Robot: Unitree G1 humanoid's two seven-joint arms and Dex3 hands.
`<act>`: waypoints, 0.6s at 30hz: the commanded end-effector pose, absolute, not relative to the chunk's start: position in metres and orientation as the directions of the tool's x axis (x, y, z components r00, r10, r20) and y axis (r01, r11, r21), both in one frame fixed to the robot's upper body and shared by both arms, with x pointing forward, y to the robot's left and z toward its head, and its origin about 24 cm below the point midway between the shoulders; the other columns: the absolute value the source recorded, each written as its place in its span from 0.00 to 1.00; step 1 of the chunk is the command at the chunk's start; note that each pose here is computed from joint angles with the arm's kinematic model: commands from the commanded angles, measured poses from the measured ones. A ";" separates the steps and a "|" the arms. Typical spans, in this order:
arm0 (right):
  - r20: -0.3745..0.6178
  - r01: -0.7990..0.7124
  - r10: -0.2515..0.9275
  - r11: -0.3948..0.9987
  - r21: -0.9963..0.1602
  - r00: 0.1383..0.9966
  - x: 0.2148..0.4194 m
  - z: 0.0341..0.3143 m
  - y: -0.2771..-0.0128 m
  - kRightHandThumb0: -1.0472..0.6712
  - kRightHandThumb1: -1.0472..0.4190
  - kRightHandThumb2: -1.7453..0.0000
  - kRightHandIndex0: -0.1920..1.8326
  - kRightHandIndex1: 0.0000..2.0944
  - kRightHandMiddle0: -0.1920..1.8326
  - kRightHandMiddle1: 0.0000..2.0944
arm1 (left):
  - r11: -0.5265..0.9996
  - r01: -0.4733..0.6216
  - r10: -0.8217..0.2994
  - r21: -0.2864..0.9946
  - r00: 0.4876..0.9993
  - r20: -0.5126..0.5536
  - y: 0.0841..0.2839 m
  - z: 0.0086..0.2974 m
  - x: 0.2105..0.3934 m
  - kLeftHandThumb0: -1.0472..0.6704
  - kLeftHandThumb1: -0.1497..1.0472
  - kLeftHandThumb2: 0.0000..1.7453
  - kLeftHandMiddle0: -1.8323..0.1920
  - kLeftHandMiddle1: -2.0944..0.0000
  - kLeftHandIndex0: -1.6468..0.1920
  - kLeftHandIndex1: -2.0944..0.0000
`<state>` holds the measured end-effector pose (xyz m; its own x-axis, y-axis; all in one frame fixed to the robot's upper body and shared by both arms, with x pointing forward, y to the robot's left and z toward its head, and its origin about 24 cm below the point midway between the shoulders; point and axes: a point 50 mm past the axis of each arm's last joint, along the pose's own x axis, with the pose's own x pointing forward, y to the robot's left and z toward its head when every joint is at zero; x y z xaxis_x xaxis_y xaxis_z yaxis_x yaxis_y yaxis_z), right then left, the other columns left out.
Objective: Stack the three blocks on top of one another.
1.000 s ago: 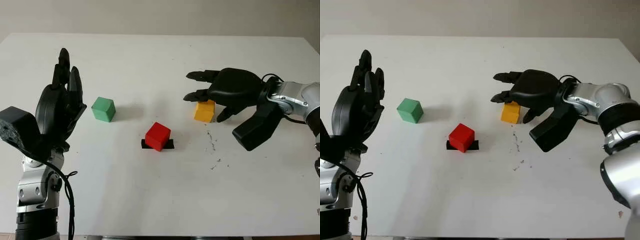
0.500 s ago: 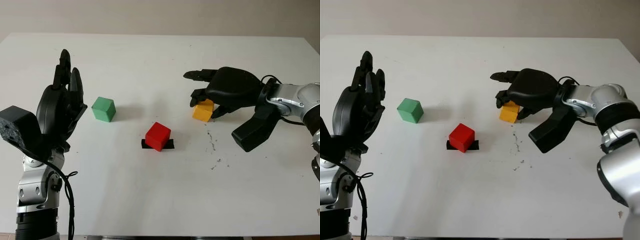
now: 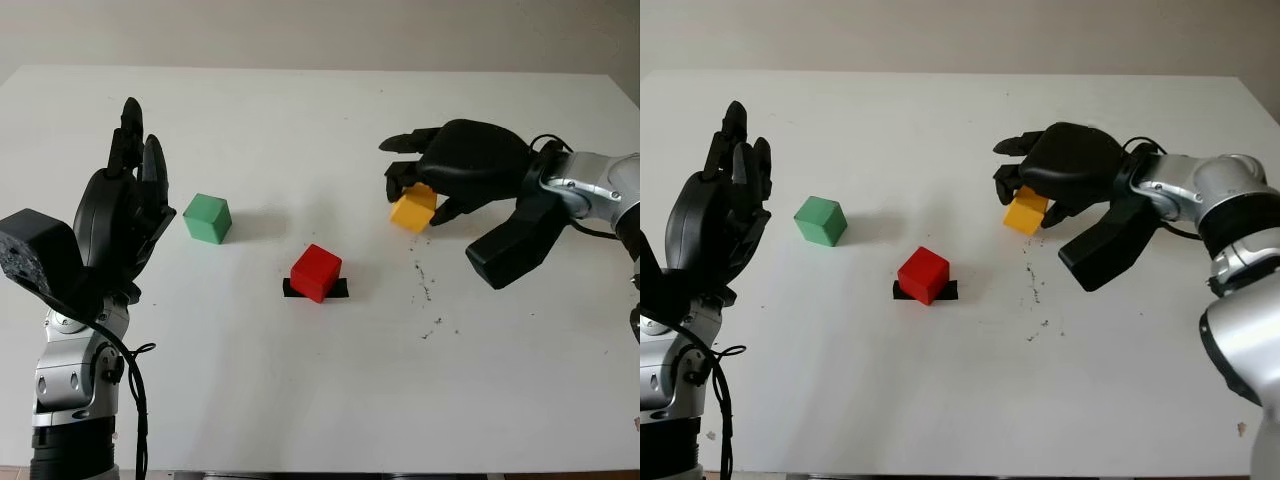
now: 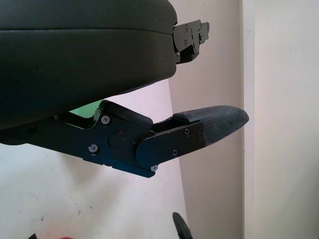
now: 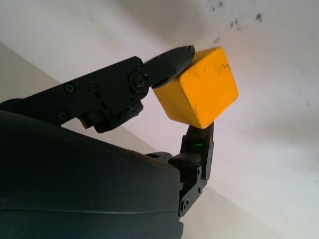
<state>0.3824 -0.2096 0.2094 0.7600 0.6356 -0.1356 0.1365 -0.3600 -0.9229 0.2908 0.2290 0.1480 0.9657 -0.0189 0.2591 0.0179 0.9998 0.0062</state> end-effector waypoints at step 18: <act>0.099 -0.158 0.743 0.267 -0.951 0.662 0.365 0.276 -0.177 0.40 0.07 0.97 0.20 0.01 0.27 0.65 | 1.000 0.022 -0.026 0.018 0.962 0.272 0.223 0.153 0.289 0.19 1.00 0.40 1.00 1.00 1.00 1.00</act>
<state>0.3679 -0.1804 0.2732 0.6784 0.7309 0.0742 -0.1326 0.2211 -0.9662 0.2906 0.2245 0.1493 0.9666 -0.0236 0.2554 0.0221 0.9997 0.0089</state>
